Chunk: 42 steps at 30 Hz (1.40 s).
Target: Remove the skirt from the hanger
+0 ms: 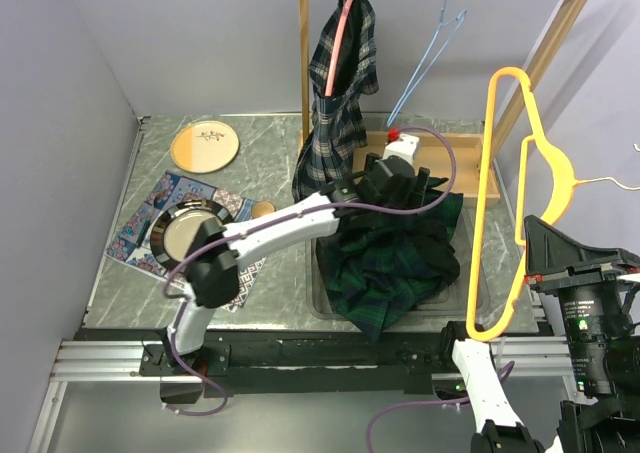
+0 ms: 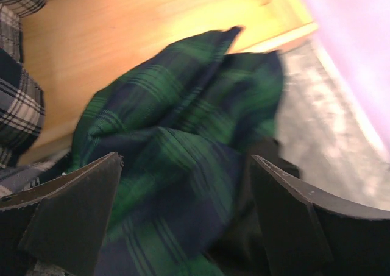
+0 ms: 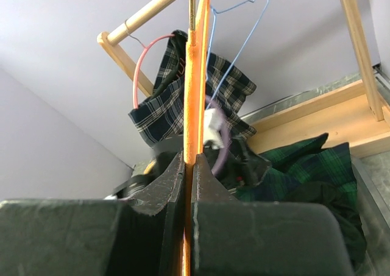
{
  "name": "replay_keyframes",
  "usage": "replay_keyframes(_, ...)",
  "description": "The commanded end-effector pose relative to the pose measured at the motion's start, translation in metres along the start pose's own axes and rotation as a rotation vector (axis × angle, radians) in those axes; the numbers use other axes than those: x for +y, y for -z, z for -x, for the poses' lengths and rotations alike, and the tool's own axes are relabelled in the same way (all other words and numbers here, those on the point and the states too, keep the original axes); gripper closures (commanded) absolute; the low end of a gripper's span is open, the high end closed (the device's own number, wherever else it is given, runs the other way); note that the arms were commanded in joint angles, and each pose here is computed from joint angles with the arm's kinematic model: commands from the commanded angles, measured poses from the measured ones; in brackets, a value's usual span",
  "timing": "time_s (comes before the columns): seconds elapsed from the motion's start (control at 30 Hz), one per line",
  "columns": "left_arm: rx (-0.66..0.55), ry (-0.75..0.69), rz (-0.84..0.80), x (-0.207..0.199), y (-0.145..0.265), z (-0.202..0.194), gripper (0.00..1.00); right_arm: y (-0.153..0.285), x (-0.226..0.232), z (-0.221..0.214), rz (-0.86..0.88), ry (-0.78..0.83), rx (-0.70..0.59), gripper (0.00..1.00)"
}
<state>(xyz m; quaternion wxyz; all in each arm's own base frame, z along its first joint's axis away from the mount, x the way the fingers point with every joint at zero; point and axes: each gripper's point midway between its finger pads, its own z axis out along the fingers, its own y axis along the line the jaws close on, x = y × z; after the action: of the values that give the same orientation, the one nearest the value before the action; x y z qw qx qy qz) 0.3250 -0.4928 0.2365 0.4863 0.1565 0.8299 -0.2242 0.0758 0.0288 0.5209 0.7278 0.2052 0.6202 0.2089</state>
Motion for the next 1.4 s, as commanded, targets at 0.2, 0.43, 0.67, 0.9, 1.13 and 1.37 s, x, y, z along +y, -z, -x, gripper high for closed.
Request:
replay_keyframes(0.2,0.082,-0.072,0.104,0.042,-0.06,-0.027,0.08,-0.003,0.013,0.017,0.057,0.021,-0.062,1.0)
replay_keyframes(0.43,0.039,-0.051,-0.079,0.0,-0.018,-0.015,0.8,-0.001,0.016,0.022,0.062,0.024,-0.073,1.0)
replay_keyframes(0.67,0.005,-0.046,-0.265,-0.05,0.075,0.004,0.99,0.001,0.012,0.021,0.05,0.03,-0.08,1.0)
replay_keyframes(0.9,0.014,-0.034,-0.282,-0.045,0.134,-0.007,0.99,0.004,0.018,0.022,0.076,0.025,-0.069,1.0)
replay_keyframes(1.13,0.039,0.044,-0.4,-0.05,0.167,-0.037,0.99,0.005,0.013,0.023,0.055,0.025,-0.082,1.0)
replay_keyframes(1.37,0.228,0.002,-0.358,-0.04,0.144,-0.133,0.99,0.001,0.012,0.021,0.049,0.029,-0.071,1.0)
